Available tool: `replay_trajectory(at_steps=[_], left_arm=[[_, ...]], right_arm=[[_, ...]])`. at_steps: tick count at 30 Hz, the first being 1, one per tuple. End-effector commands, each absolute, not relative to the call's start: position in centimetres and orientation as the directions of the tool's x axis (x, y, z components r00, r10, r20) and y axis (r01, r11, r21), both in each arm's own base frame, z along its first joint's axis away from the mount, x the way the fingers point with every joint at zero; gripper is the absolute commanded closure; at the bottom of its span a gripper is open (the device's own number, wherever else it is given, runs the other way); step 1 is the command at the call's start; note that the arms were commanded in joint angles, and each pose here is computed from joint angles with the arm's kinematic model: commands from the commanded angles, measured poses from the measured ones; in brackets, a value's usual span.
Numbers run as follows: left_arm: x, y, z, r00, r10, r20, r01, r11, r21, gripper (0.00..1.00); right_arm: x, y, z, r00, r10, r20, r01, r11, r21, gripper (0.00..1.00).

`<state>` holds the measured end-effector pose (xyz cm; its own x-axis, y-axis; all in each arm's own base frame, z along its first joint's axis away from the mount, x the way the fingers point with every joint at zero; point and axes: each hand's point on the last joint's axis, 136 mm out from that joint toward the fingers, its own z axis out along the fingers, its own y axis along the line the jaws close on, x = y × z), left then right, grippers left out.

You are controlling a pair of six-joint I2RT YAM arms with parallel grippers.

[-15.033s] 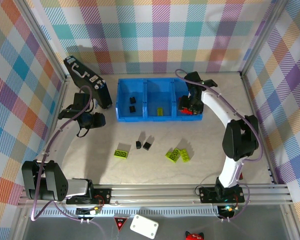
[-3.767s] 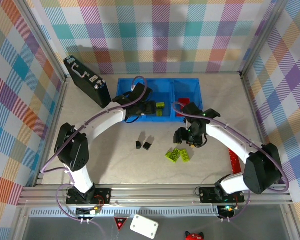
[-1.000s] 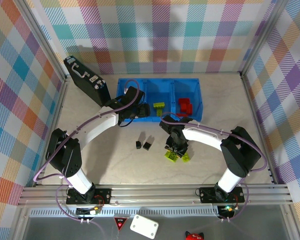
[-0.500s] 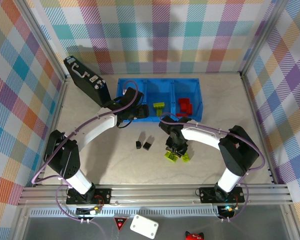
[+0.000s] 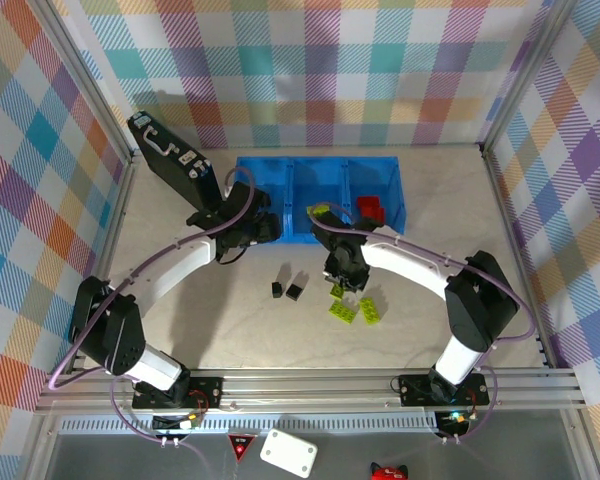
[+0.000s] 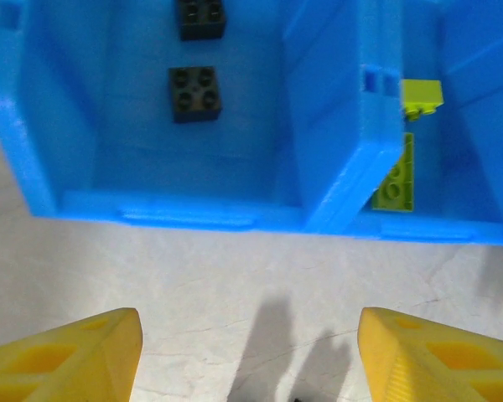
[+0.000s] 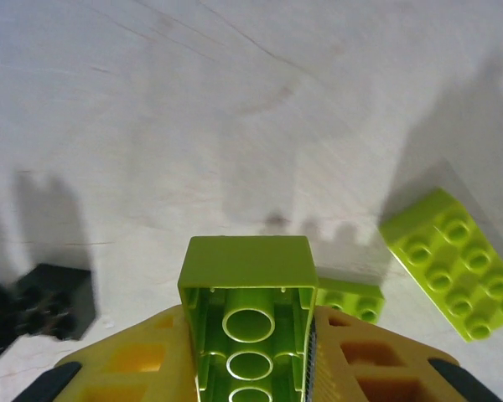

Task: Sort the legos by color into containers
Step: Pick up the lego from the lego, then place the lego in the container.

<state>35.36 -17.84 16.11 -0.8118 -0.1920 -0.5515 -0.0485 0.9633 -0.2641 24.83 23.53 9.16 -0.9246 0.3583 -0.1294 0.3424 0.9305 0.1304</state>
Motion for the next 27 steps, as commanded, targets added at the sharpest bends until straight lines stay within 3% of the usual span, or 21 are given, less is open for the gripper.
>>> replay_trajectory(at_steps=[1,8,19,27], left_arm=[[34.4,-16.5,16.7,-0.795,-0.236,-0.559,-0.083,0.955,-0.285,0.31],[31.9,-14.1,16.0,-0.792,-0.261,-0.552,-0.128,0.955,-0.268,0.31],[29.9,-12.6,16.1,-0.784,-0.281,-0.554,-0.157,0.952,-0.261,0.31],[29.2,-12.1,16.3,-0.782,-0.283,-0.555,-0.164,0.953,-0.255,0.31]], right_arm=[[27.4,24.4,10.1,-0.960,0.137,-0.246,0.118,0.989,0.091,0.72],[32.6,27.1,12.1,-0.920,-0.104,-0.378,-0.154,0.983,0.104,0.71],[40.5,30.0,13.7,-0.911,-0.043,-0.410,-0.174,0.941,0.289,0.70],[43.9,31.8,13.1,-0.919,-0.040,-0.393,-0.196,0.909,0.367,0.68]])
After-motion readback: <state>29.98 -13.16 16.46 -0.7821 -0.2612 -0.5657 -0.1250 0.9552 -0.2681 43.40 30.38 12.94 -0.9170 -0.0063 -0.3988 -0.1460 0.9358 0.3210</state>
